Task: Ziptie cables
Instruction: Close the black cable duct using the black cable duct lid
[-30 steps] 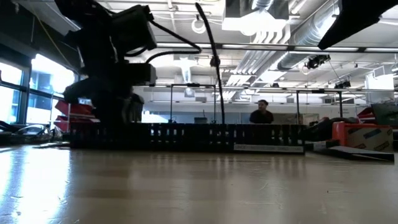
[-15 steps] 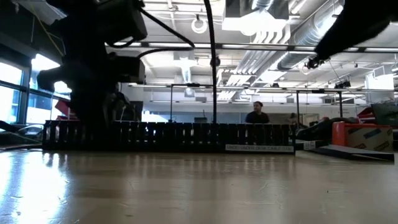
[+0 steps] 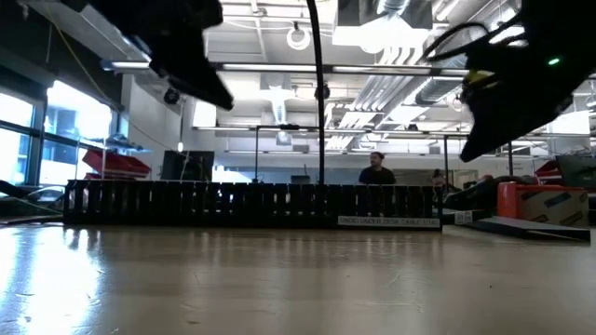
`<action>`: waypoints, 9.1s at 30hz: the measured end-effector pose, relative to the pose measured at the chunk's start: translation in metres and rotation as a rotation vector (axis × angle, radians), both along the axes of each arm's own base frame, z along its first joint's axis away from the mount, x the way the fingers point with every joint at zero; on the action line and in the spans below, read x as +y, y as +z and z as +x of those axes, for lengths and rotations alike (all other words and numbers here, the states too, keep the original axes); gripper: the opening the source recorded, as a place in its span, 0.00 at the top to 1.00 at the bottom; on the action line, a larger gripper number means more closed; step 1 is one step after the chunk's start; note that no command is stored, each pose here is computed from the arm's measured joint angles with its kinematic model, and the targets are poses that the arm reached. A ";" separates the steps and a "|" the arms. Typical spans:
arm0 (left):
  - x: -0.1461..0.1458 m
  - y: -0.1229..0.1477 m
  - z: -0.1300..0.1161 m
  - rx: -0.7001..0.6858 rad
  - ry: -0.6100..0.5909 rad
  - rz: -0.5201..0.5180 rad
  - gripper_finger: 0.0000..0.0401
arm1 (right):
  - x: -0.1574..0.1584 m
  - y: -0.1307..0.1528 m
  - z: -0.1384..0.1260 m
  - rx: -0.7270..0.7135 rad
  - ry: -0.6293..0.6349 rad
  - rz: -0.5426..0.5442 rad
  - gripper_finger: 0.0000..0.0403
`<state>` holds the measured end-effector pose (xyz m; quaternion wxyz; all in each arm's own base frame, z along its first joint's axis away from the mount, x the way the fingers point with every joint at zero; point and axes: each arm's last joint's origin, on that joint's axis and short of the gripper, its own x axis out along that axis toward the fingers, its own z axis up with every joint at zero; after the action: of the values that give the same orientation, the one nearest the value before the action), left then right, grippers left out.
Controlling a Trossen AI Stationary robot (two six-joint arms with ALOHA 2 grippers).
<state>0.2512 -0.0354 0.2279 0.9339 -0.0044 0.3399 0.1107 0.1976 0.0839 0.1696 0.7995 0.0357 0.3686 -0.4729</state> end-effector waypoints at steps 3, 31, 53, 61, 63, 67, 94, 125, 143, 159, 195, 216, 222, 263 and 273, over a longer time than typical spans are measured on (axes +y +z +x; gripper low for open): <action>0.001 0.007 0.003 -0.070 0.031 0.092 0.57 | -0.020 0.000 0.009 0.035 -0.067 0.005 0.22; 0.010 -0.027 0.029 0.038 -0.058 0.175 0.57 | -0.145 0.003 0.048 0.182 0.129 0.132 0.11; 0.015 -0.048 0.021 -0.093 -0.042 0.156 0.57 | -0.114 -0.018 -0.012 -0.259 -0.209 0.080 0.11; 0.020 -0.045 0.024 -0.133 -0.015 0.146 0.57 | -0.115 -0.036 0.003 -0.309 -0.252 0.109 0.11; 0.020 -0.044 0.024 -0.144 -0.019 0.139 0.57 | -0.118 -0.045 0.005 -0.277 -0.262 0.127 0.11; 0.020 -0.044 0.024 -0.144 -0.019 0.139 0.57 | -0.121 -0.059 0.010 -0.248 -0.285 0.121 0.11; 0.020 -0.046 0.023 -0.127 -0.018 0.133 0.57 | -0.132 -0.049 0.031 -0.282 -0.197 0.142 0.11; 0.020 -0.045 0.024 -0.133 -0.012 0.126 0.57 | -0.136 -0.080 0.035 -0.210 -0.233 0.193 0.25; 0.020 -0.045 0.024 -0.142 -0.008 0.118 0.57 | -0.132 -0.047 0.035 -0.261 -0.040 0.279 0.47; 0.020 -0.042 0.023 -0.150 -0.008 0.118 0.57 | -0.126 -0.022 0.032 -0.296 0.181 0.395 0.47; 0.034 0.054 -0.121 -0.338 0.107 -0.117 0.58 | -0.069 0.051 0.199 -0.136 0.984 0.276 0.47; 0.019 -0.004 -0.135 -0.070 -0.069 -0.363 1.00 | -0.051 0.024 0.308 0.127 1.017 0.368 0.47; 0.013 -0.008 -0.134 -0.089 -0.065 -0.342 1.00 | -0.059 0.021 0.308 0.125 0.953 0.411 0.47; -0.002 -0.067 -0.117 0.015 0.072 -0.357 1.00 | -0.063 0.003 0.311 0.150 0.999 0.465 0.47; -0.003 -0.074 -0.116 0.039 0.071 -0.377 1.00 | -0.063 0.003 0.311 0.154 1.009 0.467 0.47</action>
<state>0.1357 -0.0383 0.1542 0.9052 -0.1891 0.3724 0.0781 0.5083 0.0213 0.1725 0.8684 -0.0037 0.4921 0.0612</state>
